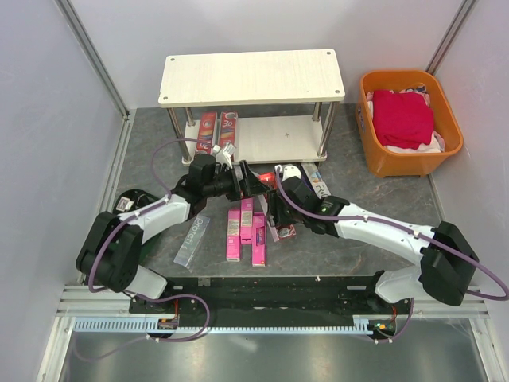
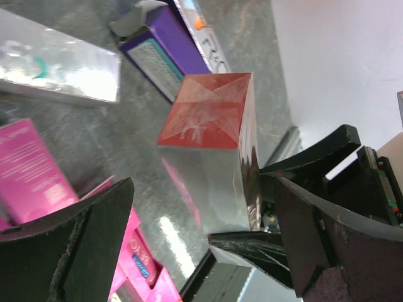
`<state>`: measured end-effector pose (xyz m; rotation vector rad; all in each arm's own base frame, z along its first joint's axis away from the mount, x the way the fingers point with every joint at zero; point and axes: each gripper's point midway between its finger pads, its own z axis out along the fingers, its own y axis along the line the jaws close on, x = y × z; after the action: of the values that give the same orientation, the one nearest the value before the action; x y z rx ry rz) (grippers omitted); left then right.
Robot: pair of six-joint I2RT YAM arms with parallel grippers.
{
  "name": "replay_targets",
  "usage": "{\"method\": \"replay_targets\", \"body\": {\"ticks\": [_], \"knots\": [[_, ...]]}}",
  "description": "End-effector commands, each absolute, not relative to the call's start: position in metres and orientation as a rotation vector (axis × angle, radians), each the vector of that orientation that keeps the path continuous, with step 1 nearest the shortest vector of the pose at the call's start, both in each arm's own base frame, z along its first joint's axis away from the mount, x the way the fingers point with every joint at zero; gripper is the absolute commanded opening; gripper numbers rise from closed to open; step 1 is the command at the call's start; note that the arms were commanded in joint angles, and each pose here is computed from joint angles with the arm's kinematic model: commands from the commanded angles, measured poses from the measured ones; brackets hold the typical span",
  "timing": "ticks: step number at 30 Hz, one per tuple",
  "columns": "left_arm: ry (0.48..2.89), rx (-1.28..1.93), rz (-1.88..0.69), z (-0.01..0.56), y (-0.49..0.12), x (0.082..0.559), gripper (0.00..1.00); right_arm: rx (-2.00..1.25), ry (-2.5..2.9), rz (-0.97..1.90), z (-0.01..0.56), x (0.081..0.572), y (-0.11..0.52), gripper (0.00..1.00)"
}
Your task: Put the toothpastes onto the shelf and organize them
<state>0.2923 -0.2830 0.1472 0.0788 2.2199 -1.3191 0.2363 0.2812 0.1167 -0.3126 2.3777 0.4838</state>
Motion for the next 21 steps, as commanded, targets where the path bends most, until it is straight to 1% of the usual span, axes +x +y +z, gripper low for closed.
{"method": "replay_targets", "body": {"ticks": [1, 2, 5, 9, 10, 11, 12, 13, 14, 16, 17, 19, 20, 21], "knots": [[2.135, 0.119, -1.479, 0.168, -0.296, 0.289, 0.96, -0.288, 2.249, 0.608, 0.158, 0.246, 0.305, 0.48], [2.121, 0.138, -1.497, 0.170, -0.298, 0.287, 0.95, -0.288, 2.237, 0.619, 0.161, 0.247, 0.308, 0.48], [2.106, 0.167, -1.500, 0.174, -0.298, 0.286, 0.88, -0.296, 2.236, 0.623, 0.162, 0.249, 0.314, 0.50], [2.084, 0.191, -1.506, 0.179, -0.299, 0.287, 0.72, -0.295, 2.216, 0.644, 0.165, 0.252, 0.322, 0.53], [2.084, 0.187, -1.507, 0.179, -0.298, 0.287, 0.71, -0.291, 2.209, 0.653, 0.167, 0.253, 0.325, 0.54], [2.085, 0.184, -1.514, 0.180, -0.298, 0.287, 0.68, -0.291, 2.204, 0.656, 0.169, 0.254, 0.326, 0.54], [2.076, 0.185, -1.519, 0.180, -0.298, 0.287, 0.58, -0.287, 2.196, 0.658, 0.172, 0.254, 0.327, 0.56], [2.067, 0.184, -1.529, 0.182, -0.296, 0.288, 0.54, -0.281, 2.190, 0.658, 0.173, 0.257, 0.327, 0.56], [2.063, 0.176, -1.544, 0.183, -0.296, 0.288, 0.44, -0.280, 2.183, 0.659, 0.175, 0.257, 0.328, 0.57], [2.038, 0.172, -1.567, 0.187, -0.292, 0.290, 0.31, -0.287, 2.168, 0.682, 0.180, 0.257, 0.331, 0.63], [2.032, 0.157, -1.584, 0.189, -0.290, 0.291, 0.27, -0.290, 2.155, 0.698, 0.185, 0.258, 0.332, 0.72], [2.005, 0.150, -1.602, 0.194, -0.282, 0.294, 0.26, -0.302, 2.129, 0.737, 0.192, 0.256, 0.336, 0.79], [2.002, 0.142, -1.608, 0.195, -0.279, 0.295, 0.26, -0.305, 2.114, 0.749, 0.198, 0.255, 0.337, 0.85], [1.991, 0.142, -1.610, 0.197, -0.275, 0.296, 0.27, -0.312, 2.104, 0.759, 0.201, 0.255, 0.337, 0.88]]}}
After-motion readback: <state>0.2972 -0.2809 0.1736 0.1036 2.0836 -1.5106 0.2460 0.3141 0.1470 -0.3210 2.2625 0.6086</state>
